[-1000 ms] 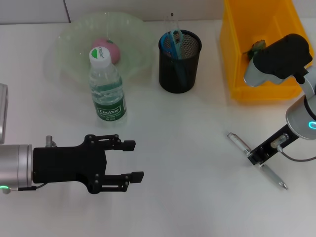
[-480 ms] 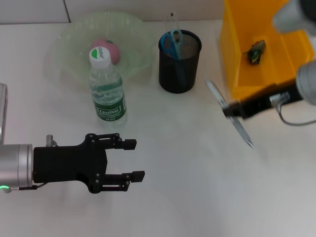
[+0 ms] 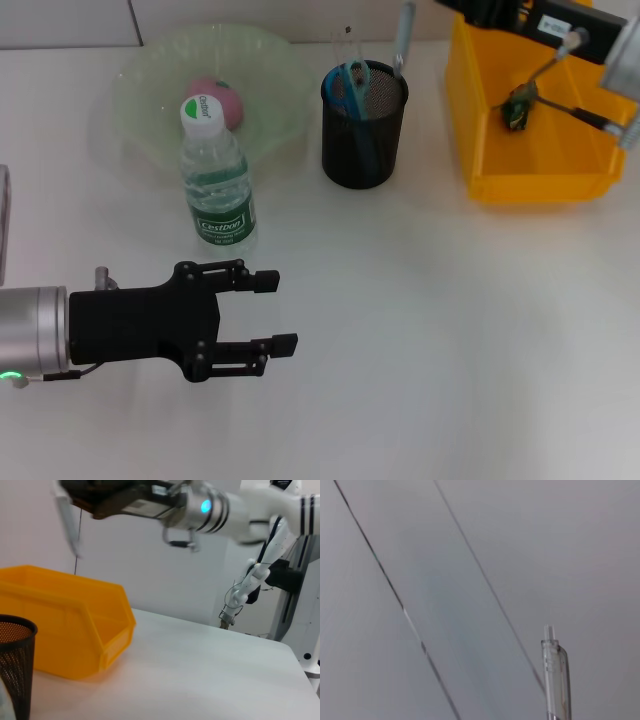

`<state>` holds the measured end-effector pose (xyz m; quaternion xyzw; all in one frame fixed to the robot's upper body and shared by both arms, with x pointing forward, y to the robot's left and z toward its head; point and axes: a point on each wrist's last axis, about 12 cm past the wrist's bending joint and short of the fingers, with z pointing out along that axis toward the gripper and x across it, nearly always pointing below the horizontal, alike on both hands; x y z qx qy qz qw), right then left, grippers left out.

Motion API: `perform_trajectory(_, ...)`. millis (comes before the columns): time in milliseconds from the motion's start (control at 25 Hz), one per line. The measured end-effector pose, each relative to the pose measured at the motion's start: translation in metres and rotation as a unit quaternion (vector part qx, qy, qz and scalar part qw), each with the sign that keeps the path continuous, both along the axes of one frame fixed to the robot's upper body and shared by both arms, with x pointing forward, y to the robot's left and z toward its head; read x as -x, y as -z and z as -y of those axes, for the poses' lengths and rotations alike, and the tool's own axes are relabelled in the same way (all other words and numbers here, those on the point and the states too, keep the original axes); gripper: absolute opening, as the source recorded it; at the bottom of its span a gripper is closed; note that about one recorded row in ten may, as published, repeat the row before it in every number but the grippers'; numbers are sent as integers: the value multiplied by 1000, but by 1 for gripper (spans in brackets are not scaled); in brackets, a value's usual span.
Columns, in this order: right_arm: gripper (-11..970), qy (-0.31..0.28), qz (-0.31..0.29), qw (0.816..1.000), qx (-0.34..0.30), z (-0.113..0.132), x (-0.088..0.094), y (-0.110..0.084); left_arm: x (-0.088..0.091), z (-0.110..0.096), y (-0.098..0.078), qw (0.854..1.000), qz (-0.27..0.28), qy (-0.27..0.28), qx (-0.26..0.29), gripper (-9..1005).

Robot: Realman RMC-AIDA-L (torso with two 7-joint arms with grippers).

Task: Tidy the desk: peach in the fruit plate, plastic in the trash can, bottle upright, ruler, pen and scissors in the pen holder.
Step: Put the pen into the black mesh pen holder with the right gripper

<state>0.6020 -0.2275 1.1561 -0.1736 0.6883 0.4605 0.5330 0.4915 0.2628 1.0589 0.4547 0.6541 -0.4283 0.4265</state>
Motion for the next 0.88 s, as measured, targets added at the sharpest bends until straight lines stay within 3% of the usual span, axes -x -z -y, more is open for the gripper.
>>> perform_trajectory(120, 117, 56, 30, 997, -51, -13, -16, 25, -1, 0, 0, 1000, 2, -4, -2, 743)
perform_trajectory(280, 117, 93, 30, 995, -30, -31, -23, 45, -3, -1, 1, 1000, 3, -11, -6, 743)
perform_trajectory(440, 117, 103, 18, 994, 10, -38, -27, 57, -6, 0, 0, 1000, 6, -13, -8, 743)
perform_trajectory(720, 118, 93, -2, 995, 17, -38, -20, 66, -9, 0, 0, 1000, 9, -16, -11, 743)
perform_trajectory(880, 237, 91, -6, 996, 19, -38, -18, 68, -9, 1, -1, 1000, 10, -15, -11, 743)
